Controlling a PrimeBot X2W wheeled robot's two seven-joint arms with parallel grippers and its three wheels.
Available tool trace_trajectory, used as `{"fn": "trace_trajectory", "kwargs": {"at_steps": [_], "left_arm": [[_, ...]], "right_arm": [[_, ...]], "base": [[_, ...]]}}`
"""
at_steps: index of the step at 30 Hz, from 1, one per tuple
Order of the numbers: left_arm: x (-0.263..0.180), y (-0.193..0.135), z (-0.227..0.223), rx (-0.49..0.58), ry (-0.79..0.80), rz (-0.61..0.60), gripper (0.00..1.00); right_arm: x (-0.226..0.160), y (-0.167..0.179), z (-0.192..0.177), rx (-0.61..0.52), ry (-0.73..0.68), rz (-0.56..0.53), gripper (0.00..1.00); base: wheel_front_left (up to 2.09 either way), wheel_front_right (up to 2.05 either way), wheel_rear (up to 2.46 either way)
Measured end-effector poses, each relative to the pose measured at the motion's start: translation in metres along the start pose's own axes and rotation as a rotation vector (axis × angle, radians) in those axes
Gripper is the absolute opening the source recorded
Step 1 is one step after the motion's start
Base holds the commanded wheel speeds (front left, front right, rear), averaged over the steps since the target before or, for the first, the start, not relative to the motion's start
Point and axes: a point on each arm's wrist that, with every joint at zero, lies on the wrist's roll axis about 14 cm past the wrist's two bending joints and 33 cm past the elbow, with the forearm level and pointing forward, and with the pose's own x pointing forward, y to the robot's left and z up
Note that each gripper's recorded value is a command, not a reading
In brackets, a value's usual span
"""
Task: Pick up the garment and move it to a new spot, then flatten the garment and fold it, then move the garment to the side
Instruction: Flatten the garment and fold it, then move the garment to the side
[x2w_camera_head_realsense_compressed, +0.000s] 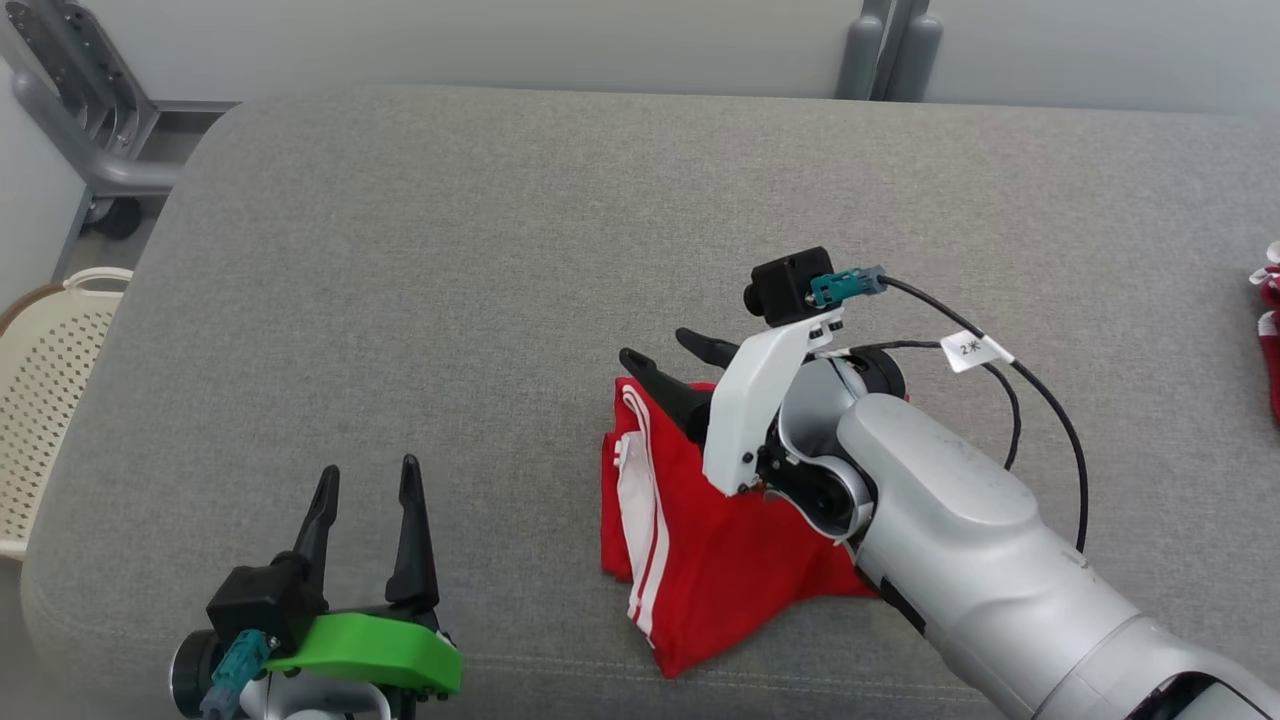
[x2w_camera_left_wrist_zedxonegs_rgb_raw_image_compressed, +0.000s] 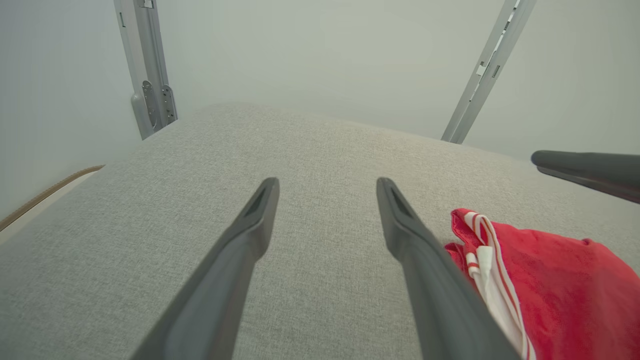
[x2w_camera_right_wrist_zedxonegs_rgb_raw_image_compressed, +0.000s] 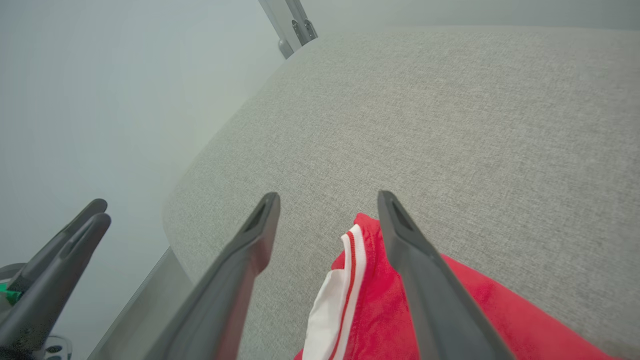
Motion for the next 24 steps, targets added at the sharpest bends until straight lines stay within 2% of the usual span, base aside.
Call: {"fn": "trace_trajectory", "kwargs": {"at_steps": [4, 8, 13, 17, 24], "left_arm": [[0.001, -0.011, -0.001, 0.004, 0.000, -0.035, 1.00], [0.001, -0.022, -0.003, 0.002, 0.006, -0.067, 1.00], [0.003, -0.035, -0.005, 0.003, 0.012, -0.107, 1.00], [0.005, -0.043, -0.007, 0.002, 0.020, -0.131, 1.00], [0.010, -0.044, -0.015, 0.007, 0.048, -0.140, 1.00]], "right_arm": [[-0.012, -0.022, 0.015, -0.021, -0.054, -0.065, 1.00], [-0.042, -0.066, 0.017, -0.037, -0.075, -0.172, 1.00], [-0.086, -0.110, -0.014, -0.013, -0.020, -0.291, 1.00], [-0.116, -0.133, -0.042, 0.004, 0.042, -0.362, 1.00], [-0.126, -0.146, -0.073, 0.066, 0.106, -0.396, 1.00]], "base": [[0.00, 0.00, 0.00], [0.00, 0.00, 0.00], [0.00, 0.00, 0.00], [0.00, 0.00, 0.00], [0.00, 0.00, 0.00]]}}
